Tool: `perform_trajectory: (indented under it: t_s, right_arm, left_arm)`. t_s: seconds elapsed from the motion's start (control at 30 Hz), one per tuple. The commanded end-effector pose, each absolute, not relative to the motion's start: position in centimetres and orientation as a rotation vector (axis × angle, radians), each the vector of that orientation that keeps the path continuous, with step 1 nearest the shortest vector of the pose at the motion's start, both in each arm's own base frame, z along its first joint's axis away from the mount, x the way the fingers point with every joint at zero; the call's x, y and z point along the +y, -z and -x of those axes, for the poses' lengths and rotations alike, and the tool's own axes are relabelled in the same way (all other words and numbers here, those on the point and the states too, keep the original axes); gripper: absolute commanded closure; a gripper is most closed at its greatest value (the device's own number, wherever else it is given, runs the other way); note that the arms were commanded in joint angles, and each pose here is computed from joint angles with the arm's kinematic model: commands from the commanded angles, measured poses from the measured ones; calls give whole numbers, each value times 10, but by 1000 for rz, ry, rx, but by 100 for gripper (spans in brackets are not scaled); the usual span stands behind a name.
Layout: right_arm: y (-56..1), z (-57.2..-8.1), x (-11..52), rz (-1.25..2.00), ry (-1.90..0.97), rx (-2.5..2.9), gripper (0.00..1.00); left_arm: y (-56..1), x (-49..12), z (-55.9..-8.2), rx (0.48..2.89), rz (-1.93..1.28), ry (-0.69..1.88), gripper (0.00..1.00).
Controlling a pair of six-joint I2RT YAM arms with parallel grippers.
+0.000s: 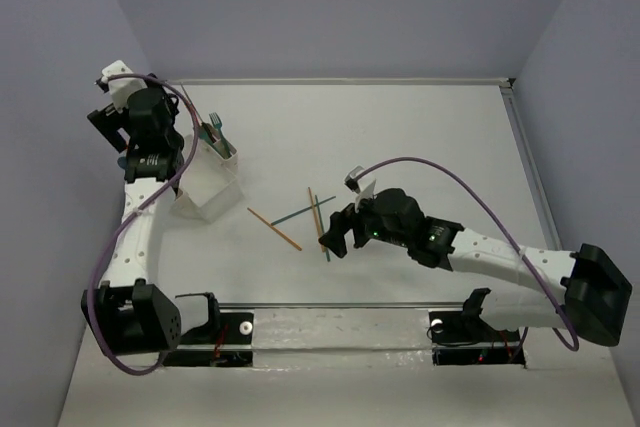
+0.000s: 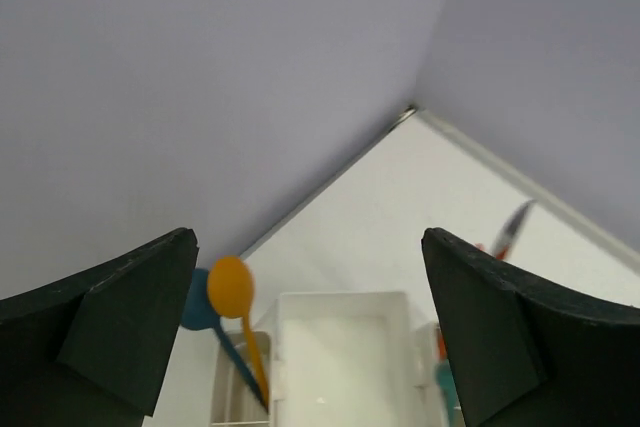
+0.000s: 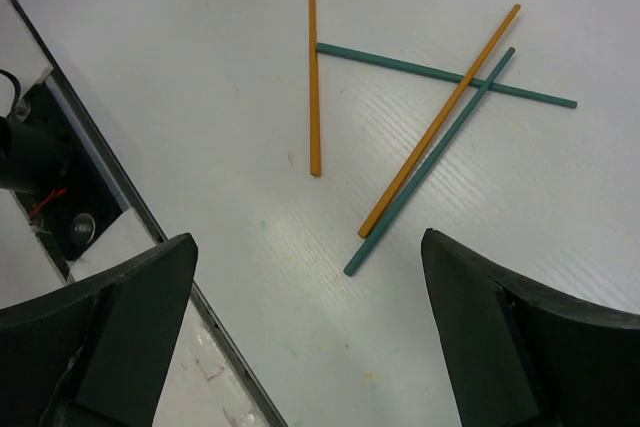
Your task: Sort the eating utensils into containers
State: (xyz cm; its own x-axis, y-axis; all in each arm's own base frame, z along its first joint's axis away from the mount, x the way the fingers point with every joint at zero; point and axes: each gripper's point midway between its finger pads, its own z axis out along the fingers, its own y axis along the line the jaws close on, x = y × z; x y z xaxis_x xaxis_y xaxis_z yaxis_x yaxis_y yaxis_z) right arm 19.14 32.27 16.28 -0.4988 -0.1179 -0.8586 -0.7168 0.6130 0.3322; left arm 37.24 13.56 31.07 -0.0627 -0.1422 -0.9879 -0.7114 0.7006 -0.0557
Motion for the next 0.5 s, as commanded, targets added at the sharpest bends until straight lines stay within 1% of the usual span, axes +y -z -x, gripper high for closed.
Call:
perform_trajectory:
  t_s: [0.0,0.07,0.1,0.13,0.17,0.2,0.23,0.3,0.33,0.37,0.4,0.43,0.47]
  right_arm:
    - [-169,-197,341,701,-874,1973,0]
    - [-156,-197,349,723,-854,2015,8]
    - [-159,-197,355,728,-850,2018,18]
    - [-156,-195,360,741,-850,2027,22]
    - [-149,-198,364,746,-834,2050,27]
    - [-145,-195,369,762,-831,2062,41]
    - [-141,-193,374,774,-831,2071,49]
    - [-129,-193,385,800,-814,2107,61]
    - [-125,-195,388,805,-804,2115,65]
    - [-121,-197,391,812,-797,2122,67]
    - [-104,-193,394,851,-764,2166,67]
    - [-107,-203,398,837,-727,2157,65]
    - [-103,-206,401,836,-711,2169,62]
  left_arm:
    - [-407,77,-368,1425,627,-178,1]
    - [-422,48,-358,1413,572,-47,1]
    - [-424,30,-349,1417,532,59,1]
    - [-424,18,-344,1422,502,120,1]
    - [-410,10,-341,1450,486,160,1]
    - [-416,-5,-326,1437,438,256,1]
    - [-413,-13,-319,1442,414,301,1]
    - [-394,-30,-299,1468,351,394,1]
    - [-386,-35,-292,1482,331,413,1]
    - [-364,-41,-289,1524,319,442,1]
    - [-355,-48,-281,1544,295,479,1]
    - [-343,-50,-270,1548,290,500,1]
    - [-348,-52,-263,1530,275,513,1]
